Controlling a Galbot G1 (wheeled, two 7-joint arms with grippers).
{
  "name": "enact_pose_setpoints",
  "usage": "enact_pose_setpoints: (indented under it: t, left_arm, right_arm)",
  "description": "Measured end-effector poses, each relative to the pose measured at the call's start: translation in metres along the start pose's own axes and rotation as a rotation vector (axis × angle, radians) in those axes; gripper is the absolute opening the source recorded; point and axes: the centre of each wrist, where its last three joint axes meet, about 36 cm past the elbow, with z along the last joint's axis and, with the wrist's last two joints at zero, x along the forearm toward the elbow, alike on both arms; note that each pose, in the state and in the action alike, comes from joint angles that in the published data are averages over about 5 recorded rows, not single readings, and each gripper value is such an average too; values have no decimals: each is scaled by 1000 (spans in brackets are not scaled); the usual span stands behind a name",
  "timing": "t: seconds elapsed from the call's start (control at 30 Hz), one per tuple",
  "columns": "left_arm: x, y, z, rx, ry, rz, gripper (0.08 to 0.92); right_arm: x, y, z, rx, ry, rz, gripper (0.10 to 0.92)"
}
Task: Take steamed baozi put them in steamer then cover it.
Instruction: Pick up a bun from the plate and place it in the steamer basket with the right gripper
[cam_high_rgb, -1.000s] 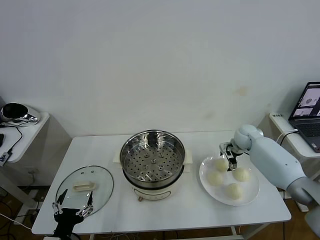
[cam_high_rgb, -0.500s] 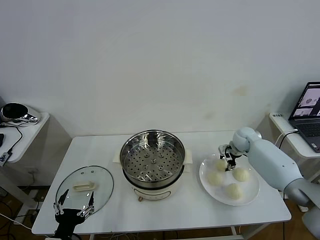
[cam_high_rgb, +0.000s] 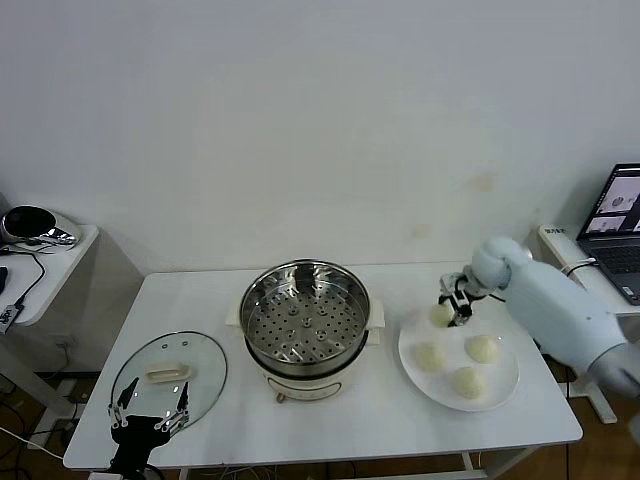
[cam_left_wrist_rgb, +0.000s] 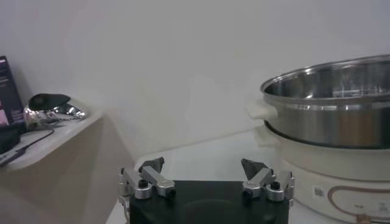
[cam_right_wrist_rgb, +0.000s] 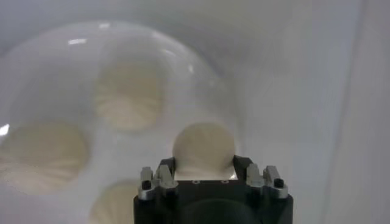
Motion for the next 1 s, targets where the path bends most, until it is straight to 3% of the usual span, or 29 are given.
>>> enact_pose_setpoints:
  t: [0.27, 0.43, 0.67, 1.0]
  left_arm:
    - [-2, 2, 2, 18, -5, 5, 823]
    - [-3, 2, 3, 31, -6, 5, 823]
    - [-4, 1, -2, 44, -23, 3, 823]
    - [-4, 5, -8, 47, -38, -8, 823]
  right_arm:
    - [78, -45, -51, 105, -119, 92, 597]
    - [104, -66, -96, 215, -183, 115, 602]
    - [91, -82, -166, 418, -238, 93, 608]
    - [43, -90, -230, 724, -229, 64, 611]
